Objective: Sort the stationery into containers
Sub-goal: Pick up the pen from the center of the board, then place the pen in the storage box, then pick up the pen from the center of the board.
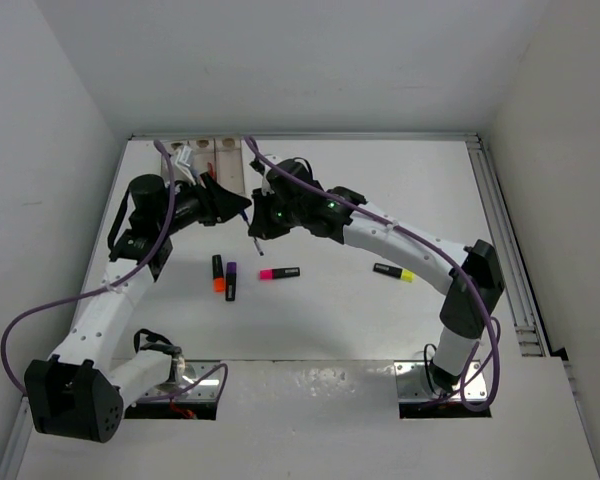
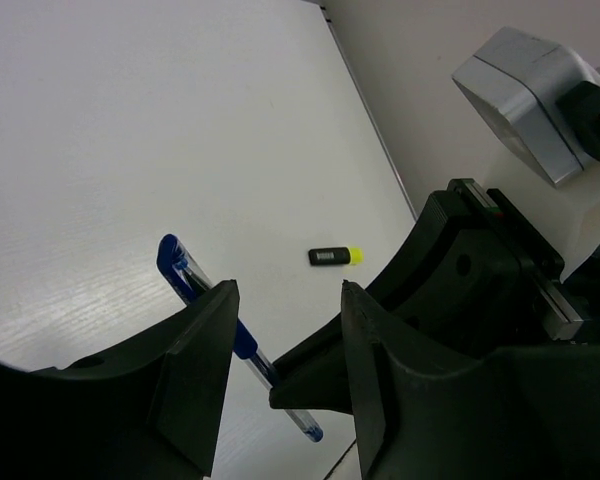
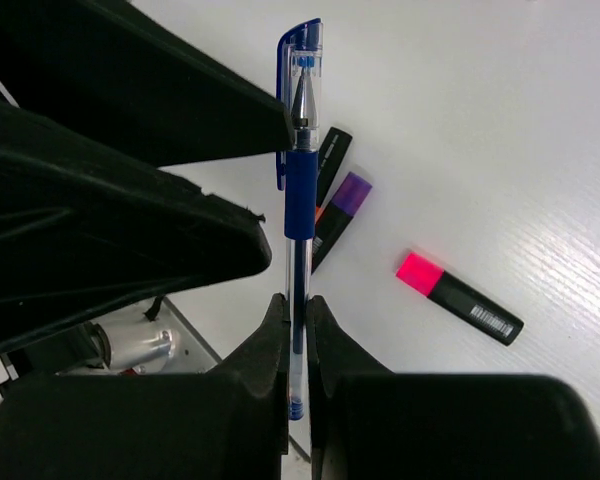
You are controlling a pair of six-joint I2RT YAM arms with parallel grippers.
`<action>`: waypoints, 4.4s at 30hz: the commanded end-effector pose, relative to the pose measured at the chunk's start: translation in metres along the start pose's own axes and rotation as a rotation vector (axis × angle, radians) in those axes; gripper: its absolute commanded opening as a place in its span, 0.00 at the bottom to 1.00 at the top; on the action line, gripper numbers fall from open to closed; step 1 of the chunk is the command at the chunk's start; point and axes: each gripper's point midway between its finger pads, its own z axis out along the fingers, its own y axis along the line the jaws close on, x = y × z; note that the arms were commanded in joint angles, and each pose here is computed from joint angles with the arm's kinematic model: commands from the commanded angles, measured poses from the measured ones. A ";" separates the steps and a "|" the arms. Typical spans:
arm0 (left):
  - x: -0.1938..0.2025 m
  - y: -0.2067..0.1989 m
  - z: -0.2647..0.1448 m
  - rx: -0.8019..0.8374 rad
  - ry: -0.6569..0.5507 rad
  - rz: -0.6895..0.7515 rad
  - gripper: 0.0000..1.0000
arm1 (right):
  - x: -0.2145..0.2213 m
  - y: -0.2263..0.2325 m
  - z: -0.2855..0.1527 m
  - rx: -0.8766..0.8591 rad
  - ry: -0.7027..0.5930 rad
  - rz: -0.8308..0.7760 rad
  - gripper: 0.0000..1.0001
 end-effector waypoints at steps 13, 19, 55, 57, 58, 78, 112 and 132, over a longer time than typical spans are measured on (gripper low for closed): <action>-0.009 -0.005 -0.004 -0.044 0.008 0.019 0.50 | -0.050 0.009 -0.028 0.036 -0.160 -0.029 0.00; -0.002 0.001 0.007 -0.049 0.037 -0.014 0.50 | -0.053 0.015 -0.030 0.014 -0.160 -0.022 0.00; -0.120 0.318 0.087 -0.903 0.284 0.298 0.07 | 0.089 -0.305 -0.139 0.369 0.208 -0.165 0.53; -0.112 0.319 0.094 -0.854 0.310 0.298 0.23 | 0.103 -0.310 -0.134 0.354 0.258 -0.184 0.53; -0.108 0.315 0.099 -0.805 0.321 0.291 0.35 | 0.111 -0.314 -0.130 0.346 0.281 -0.178 0.53; -0.129 0.162 0.074 -0.384 0.212 0.337 0.55 | 0.195 -0.330 -0.116 0.185 0.555 -0.298 0.47; 0.105 -0.040 0.054 0.306 0.541 0.252 0.56 | 0.126 -0.134 -0.114 -0.113 0.337 -1.135 0.00; 0.207 -0.075 0.034 0.463 0.827 0.210 0.64 | 0.118 -0.101 -0.103 -0.108 0.382 -1.364 0.00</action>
